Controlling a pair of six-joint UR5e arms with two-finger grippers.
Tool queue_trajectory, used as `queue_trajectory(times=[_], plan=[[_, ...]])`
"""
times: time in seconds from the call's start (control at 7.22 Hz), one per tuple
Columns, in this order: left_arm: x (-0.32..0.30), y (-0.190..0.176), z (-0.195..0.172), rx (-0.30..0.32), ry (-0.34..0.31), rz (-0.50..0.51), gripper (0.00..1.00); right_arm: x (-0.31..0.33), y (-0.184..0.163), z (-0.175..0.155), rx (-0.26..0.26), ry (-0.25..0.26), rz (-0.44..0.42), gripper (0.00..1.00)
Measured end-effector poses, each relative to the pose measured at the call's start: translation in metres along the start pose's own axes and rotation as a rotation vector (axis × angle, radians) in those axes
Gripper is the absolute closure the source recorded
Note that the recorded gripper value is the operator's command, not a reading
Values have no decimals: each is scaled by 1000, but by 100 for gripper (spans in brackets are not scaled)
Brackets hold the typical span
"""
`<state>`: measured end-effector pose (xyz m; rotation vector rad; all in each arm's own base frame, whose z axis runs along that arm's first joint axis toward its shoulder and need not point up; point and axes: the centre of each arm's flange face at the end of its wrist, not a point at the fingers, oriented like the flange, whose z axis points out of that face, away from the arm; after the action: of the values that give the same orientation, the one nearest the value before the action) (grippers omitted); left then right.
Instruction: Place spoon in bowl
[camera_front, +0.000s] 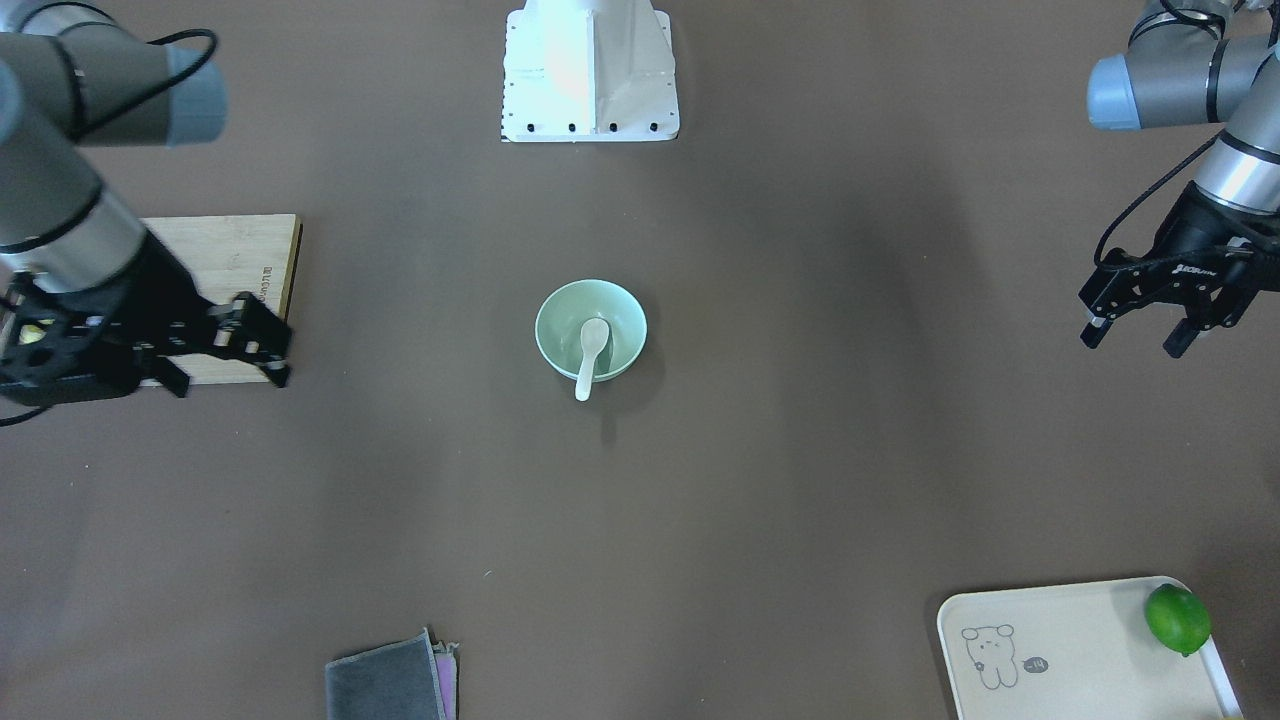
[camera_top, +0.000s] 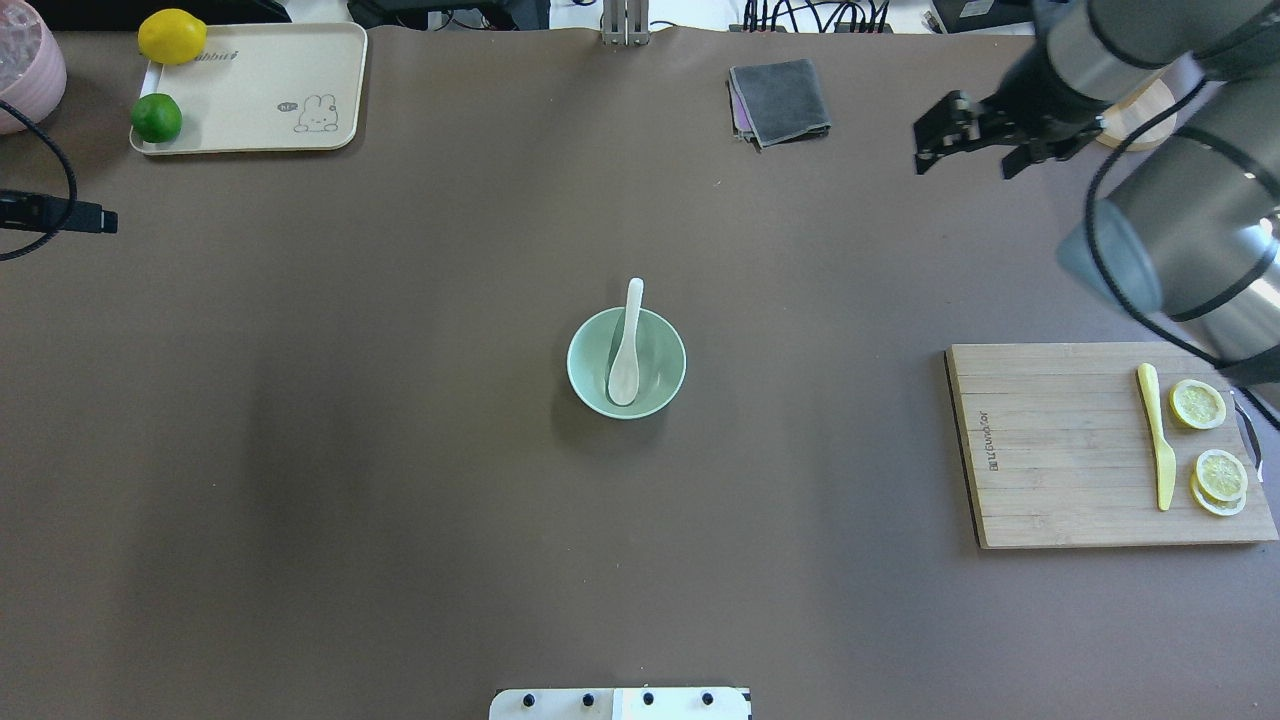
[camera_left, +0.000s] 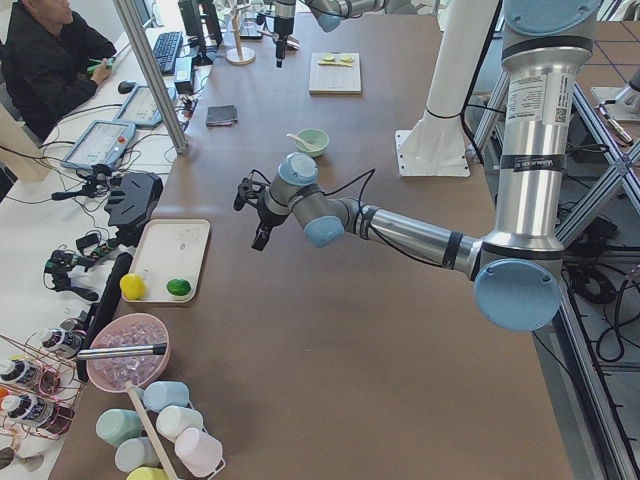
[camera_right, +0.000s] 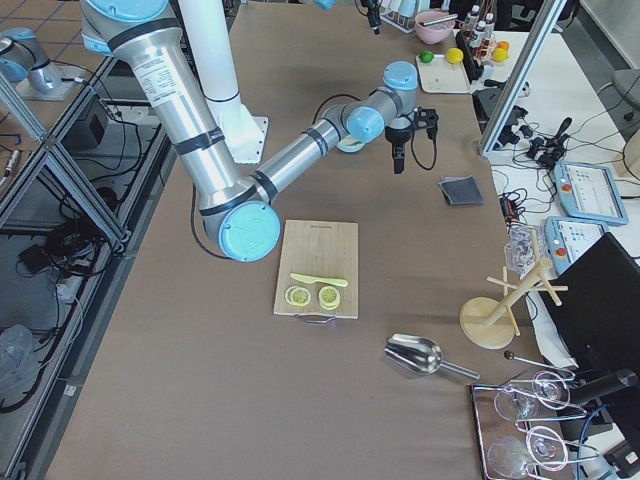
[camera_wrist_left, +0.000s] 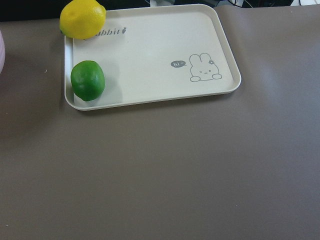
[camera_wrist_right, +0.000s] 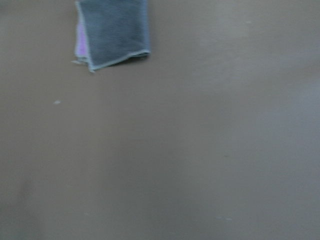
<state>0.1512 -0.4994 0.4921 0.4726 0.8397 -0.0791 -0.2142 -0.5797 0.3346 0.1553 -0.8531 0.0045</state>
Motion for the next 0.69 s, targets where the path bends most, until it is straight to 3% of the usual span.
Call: queue_trajectory(times=[0.28,0.69], plan=[[-30,18,1,-42,-31,-31,2,155,13,-15,-69,79,-120,0],[-126,13,-52,-125,-24,-10,2,325,71,-7,-166,72,-156,0]])
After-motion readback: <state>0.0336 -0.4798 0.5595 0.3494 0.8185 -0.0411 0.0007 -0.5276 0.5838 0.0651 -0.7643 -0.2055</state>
